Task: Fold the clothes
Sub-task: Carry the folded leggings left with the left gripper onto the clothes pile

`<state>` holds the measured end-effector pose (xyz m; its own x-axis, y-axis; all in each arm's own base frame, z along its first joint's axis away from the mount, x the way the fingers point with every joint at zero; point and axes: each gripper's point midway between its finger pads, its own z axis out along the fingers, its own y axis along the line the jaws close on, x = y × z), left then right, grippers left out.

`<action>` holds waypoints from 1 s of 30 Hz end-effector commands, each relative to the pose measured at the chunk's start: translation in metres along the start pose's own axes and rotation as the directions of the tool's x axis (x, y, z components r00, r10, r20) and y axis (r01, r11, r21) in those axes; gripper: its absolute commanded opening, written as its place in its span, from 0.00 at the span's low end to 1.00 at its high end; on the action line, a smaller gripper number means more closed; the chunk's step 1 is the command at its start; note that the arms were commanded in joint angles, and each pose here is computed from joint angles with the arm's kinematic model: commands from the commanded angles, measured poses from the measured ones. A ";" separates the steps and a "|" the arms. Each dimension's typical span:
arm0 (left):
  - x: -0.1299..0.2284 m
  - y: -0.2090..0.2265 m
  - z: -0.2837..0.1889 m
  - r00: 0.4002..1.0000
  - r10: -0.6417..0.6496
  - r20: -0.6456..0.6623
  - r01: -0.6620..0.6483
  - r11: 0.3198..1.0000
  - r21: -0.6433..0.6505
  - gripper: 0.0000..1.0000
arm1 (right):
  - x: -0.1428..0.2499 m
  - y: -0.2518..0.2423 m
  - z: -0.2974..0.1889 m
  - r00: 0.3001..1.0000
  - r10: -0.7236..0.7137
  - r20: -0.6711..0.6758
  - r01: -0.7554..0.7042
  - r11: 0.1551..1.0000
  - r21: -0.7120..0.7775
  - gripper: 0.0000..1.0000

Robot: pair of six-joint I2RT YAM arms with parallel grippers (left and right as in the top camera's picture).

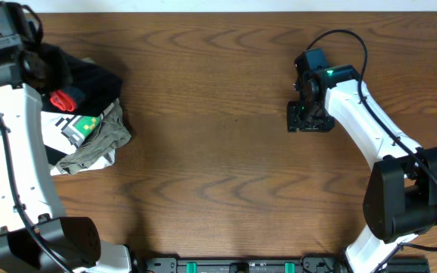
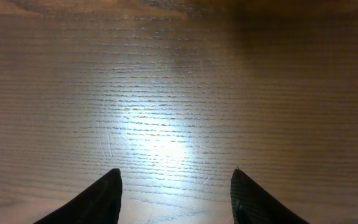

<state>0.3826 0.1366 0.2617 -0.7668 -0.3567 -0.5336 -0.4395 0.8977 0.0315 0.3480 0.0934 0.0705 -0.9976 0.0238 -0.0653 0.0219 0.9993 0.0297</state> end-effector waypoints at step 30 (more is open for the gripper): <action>0.012 0.056 0.001 0.991 -0.126 -0.042 0.122 0.988 -0.092 0.31 | 0.007 -0.008 -0.001 1.000 0.001 -0.030 0.000 1.000 0.020 0.54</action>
<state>0.3578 0.1754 0.2556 -0.7347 -0.4570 -0.5014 -0.5446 0.8380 0.0343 0.3405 0.0913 0.0701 -0.9991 0.0230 -0.0351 0.0223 0.9995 0.0202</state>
